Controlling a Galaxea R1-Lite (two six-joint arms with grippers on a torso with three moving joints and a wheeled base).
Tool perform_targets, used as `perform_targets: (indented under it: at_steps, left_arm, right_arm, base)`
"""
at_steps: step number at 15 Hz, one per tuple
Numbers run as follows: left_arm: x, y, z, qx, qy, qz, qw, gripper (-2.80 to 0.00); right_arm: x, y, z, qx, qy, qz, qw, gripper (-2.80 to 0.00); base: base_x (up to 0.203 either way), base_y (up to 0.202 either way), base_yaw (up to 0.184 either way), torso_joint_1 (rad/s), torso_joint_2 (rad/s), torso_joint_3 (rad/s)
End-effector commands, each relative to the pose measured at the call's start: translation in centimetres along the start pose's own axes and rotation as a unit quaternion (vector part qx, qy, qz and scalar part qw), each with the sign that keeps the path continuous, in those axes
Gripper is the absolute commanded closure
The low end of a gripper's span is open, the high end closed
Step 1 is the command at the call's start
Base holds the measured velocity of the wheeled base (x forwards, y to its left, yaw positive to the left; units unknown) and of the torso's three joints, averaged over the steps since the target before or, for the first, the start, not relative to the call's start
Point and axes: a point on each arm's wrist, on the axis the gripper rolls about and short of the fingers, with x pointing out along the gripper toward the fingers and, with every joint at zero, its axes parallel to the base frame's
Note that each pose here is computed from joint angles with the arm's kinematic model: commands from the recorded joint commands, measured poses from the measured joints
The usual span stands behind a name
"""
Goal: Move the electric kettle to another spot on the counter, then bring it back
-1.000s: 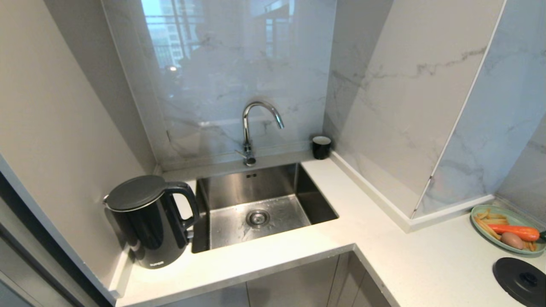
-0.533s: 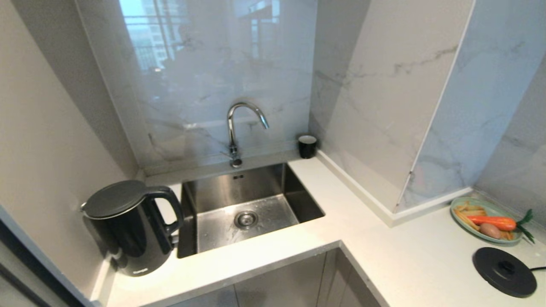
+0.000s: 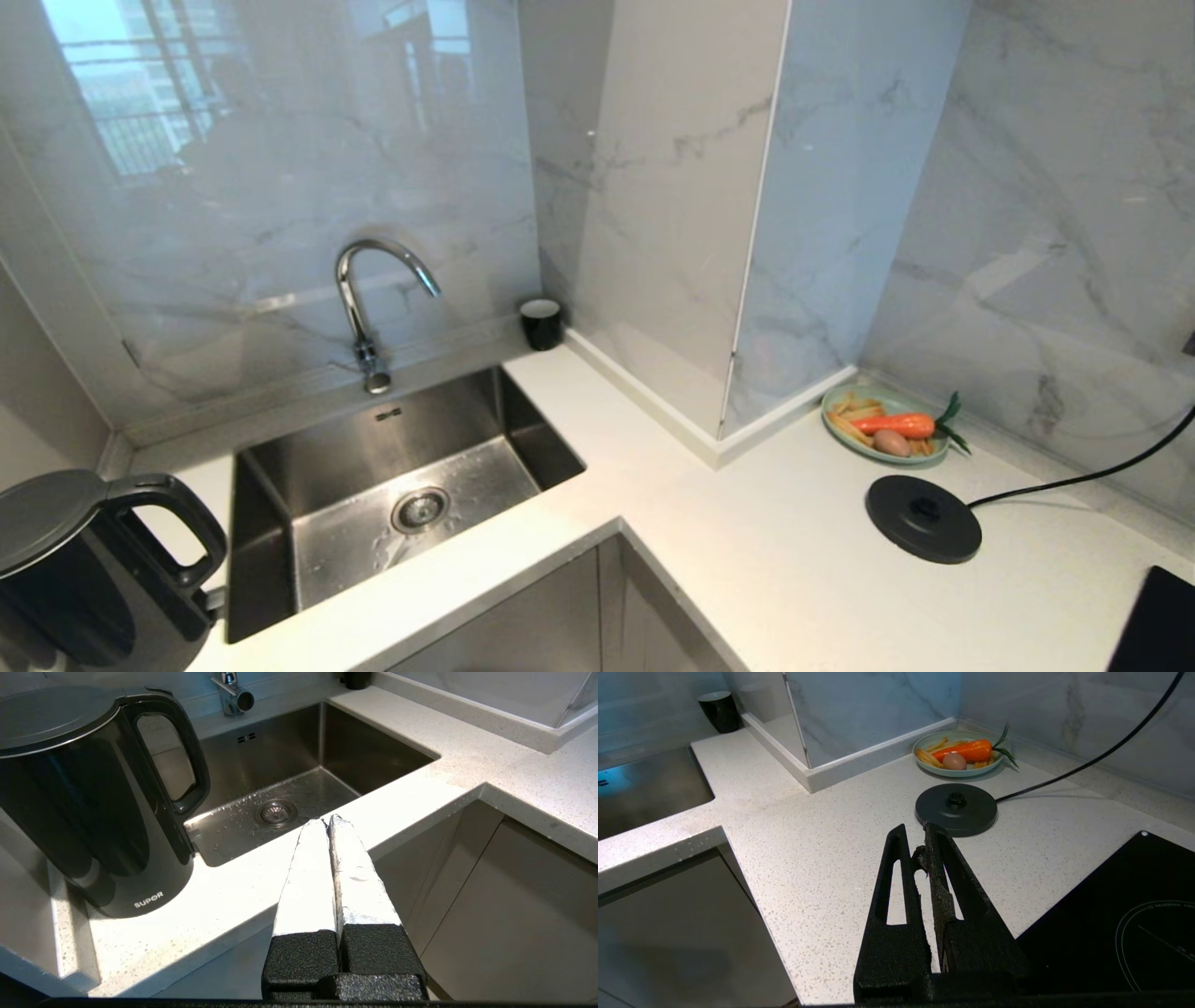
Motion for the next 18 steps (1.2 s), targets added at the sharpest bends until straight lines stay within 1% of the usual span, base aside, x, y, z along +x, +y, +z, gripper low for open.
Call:
perform_targets:
  at_steps: [1,7,18]
  left_arm:
    - [0.01,0.00,0.00,-0.002,0.001,0.000,1.0000,0.00]
    - [0.01,0.06,0.00,-0.010,0.002,0.012,0.9999,0.00]
    - [0.01,0.07,0.00,-0.014,0.002,0.016,0.9998,0.00]
  right_arm:
    - [0.00,0.00,-0.02,0.000,0.001,0.000,1.000,0.00]
    - [0.00,0.00,0.00,0.000,0.000,0.000,1.000,0.00]
    - [0.00,0.00,-0.02,0.000,0.001,0.000,1.000,0.00]
  base:
    - [0.000,0.000,0.000,0.000,0.00,0.000]
    - [0.000,0.000,0.000,0.000,0.00,0.000]
    - [0.000,0.000,0.000,0.000,0.00,0.000]
